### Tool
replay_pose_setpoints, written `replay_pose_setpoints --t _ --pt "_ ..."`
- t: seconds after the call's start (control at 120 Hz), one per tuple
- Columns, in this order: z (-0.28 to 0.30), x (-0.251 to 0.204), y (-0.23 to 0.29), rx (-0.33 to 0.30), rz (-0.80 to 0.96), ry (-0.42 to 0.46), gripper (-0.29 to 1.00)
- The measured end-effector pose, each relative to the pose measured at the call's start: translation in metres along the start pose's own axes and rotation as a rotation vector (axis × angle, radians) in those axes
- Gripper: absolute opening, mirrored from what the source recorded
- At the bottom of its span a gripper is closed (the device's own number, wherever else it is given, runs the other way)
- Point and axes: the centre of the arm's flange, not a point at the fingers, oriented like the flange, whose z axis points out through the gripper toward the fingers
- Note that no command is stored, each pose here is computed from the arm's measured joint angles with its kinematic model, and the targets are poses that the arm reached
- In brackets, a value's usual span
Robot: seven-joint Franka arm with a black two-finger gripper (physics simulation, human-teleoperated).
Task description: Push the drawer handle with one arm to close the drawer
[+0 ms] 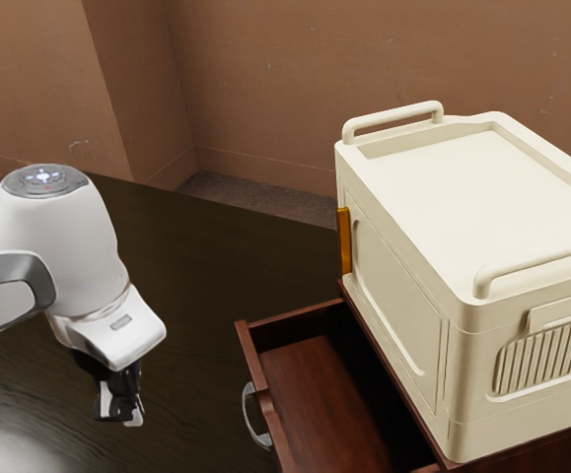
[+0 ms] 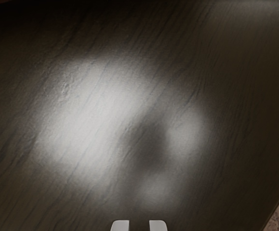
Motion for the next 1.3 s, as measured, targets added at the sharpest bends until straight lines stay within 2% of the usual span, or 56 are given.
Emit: replay_pose_setpoints --t 0.2,0.483,0.917,1.3 --pt "0.026 0.027 0.009 -0.009 -0.007 -0.02 -0.07" --pt "0.057 0.052 0.001 -0.009 -0.131 -0.026 -0.08" --pt "0.061 0.1 -0.012 0.01 -0.291 -0.009 -0.08" --pt "0.065 0.132 -0.016 0.024 -0.343 -0.011 -0.08"
